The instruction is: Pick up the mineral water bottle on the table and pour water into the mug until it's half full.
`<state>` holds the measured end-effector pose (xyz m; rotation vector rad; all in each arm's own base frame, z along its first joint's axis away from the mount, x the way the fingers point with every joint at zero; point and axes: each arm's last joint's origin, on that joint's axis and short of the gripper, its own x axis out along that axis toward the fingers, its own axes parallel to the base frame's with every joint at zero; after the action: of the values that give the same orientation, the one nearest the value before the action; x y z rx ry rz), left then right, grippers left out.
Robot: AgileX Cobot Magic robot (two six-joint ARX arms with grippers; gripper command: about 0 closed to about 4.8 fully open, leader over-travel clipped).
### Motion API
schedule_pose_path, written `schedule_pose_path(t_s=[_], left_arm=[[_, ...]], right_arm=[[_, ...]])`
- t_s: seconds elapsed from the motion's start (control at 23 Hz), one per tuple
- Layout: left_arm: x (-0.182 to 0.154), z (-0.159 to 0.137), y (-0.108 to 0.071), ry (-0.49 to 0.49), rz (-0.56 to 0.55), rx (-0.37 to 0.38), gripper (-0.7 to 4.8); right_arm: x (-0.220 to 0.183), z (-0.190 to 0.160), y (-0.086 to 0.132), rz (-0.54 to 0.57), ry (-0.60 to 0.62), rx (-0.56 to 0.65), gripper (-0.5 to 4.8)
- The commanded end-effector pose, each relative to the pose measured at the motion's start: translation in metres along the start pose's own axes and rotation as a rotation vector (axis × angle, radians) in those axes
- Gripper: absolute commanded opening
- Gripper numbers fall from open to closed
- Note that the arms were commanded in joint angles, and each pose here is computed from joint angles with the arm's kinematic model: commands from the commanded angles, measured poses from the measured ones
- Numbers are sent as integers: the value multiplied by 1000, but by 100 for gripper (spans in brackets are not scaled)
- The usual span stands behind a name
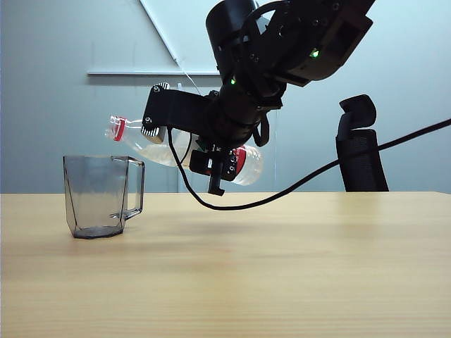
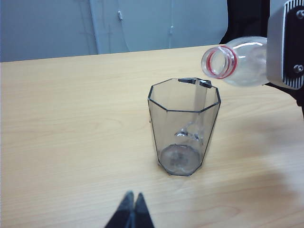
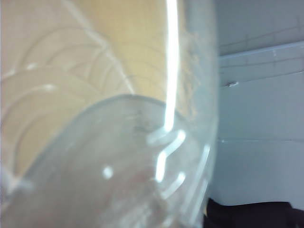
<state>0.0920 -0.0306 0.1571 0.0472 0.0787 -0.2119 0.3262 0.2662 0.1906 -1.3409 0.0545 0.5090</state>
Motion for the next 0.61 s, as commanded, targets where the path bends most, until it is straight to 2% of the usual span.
schedule_pose_path(t_s=[0.04,0.61], left_arm=[[0,2,0,-14,-3,-5,-2],[0,2,0,-13,-3,-5,-2]], right_arm=[[-2,4,-13,-85,-8,-23,259],[-3,4,-15,-113,25,-95,259]])
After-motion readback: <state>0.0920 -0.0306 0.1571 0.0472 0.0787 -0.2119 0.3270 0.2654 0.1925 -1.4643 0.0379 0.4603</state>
